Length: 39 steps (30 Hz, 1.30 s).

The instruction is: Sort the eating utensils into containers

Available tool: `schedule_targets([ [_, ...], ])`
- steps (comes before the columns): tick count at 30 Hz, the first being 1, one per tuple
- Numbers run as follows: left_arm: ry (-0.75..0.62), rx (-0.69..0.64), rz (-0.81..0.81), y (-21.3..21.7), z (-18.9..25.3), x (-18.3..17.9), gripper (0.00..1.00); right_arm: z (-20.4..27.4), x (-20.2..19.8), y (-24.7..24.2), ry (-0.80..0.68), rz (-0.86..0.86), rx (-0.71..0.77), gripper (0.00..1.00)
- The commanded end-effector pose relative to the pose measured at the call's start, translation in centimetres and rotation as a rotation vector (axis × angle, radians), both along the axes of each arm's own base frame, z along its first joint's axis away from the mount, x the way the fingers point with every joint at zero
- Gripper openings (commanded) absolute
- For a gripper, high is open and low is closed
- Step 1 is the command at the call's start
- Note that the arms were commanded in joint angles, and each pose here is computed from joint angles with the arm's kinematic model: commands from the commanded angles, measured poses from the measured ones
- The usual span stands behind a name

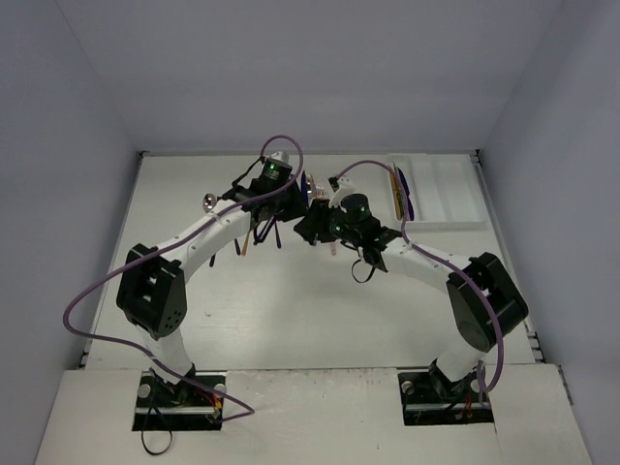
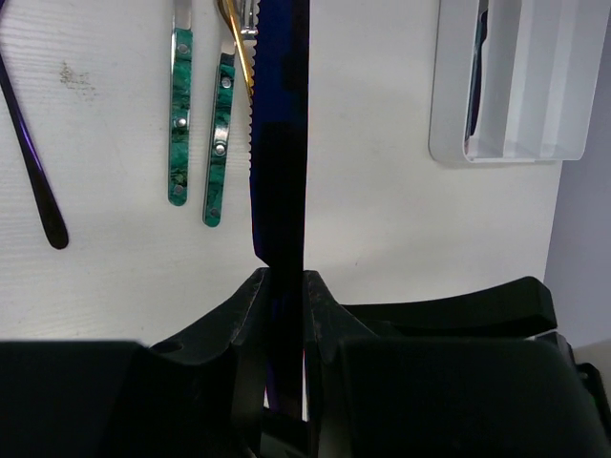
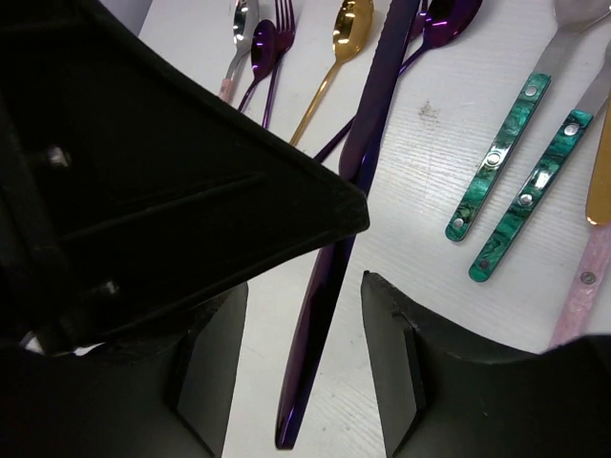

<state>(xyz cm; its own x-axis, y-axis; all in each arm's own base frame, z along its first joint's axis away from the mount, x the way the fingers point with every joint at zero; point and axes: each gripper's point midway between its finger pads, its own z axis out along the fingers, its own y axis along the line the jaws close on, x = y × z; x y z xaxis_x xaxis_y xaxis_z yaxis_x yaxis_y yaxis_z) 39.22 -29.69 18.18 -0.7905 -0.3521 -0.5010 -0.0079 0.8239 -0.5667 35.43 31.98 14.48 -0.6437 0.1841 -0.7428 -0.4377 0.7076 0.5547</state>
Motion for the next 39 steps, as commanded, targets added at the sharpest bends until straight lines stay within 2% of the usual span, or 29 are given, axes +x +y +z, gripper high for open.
schedule_targets([
  [1,-0.142,-0.137,-0.013,-1.3,6.7,-0.1,0.00,4.6,1.6,1.0,-0.120,-0.009,0.089,0.43],
  [5,-0.142,-0.127,-0.010,-1.1,6.4,-0.2,0.00,5.0,1.6,0.7,-0.139,-0.019,0.082,0.27],
  [10,-0.144,-0.123,-0.009,-0.9,5.7,-0.3,0.00,4.9,1.6,0.4,-0.138,-0.029,0.078,0.03],
  [13,-0.148,-0.107,-0.013,-0.7,5.2,-0.4,0.00,4.5,1.6,0.0,-0.130,-0.043,0.072,0.00],
  [18,-0.189,-0.061,-0.018,0.0,5.5,-0.4,0.02,3.9,2.1,-1.2,-0.113,-0.077,0.066,0.00],
  [19,-0.194,-0.055,-0.014,0.2,5.5,-0.5,0.08,3.9,2.1,-1.3,-0.111,-0.078,0.064,0.00],
  [20,-0.207,-0.036,-0.010,0.6,5.6,-0.4,0.22,3.9,2.3,-1.7,-0.111,-0.088,0.062,0.00],
  [21,-0.220,-0.015,-0.015,0.9,5.9,-0.5,0.31,4.0,2.5,-2.1,-0.114,-0.093,0.055,0.00],
  [25,-0.254,0.063,-0.011,2.7,7.1,-0.8,0.58,3.2,3.4,-4.1,-0.105,-0.120,0.000,0.00],
  [27,-0.282,0.129,0.001,4.2,7.8,-1.0,0.69,2.5,4.2,-5.8,-0.098,-0.143,-0.058,0.00],
  [31,-0.343,0.264,0.026,7.6,9.1,-1.5,0.80,1.8,6.1,-10.2,-0.102,-0.210,-0.191,0.00],
  [35,-0.360,0.367,0.047,12.1,9.4,-2.2,0.82,1.6,8.6,-16.6,-0.131,-0.336,-0.358,0.00],
  [39,-0.324,0.391,0.084,17.2,8.3,-2.6,0.82,1.3,10.7,-21.4,-0.141,-0.414,-0.515,0.00],
])
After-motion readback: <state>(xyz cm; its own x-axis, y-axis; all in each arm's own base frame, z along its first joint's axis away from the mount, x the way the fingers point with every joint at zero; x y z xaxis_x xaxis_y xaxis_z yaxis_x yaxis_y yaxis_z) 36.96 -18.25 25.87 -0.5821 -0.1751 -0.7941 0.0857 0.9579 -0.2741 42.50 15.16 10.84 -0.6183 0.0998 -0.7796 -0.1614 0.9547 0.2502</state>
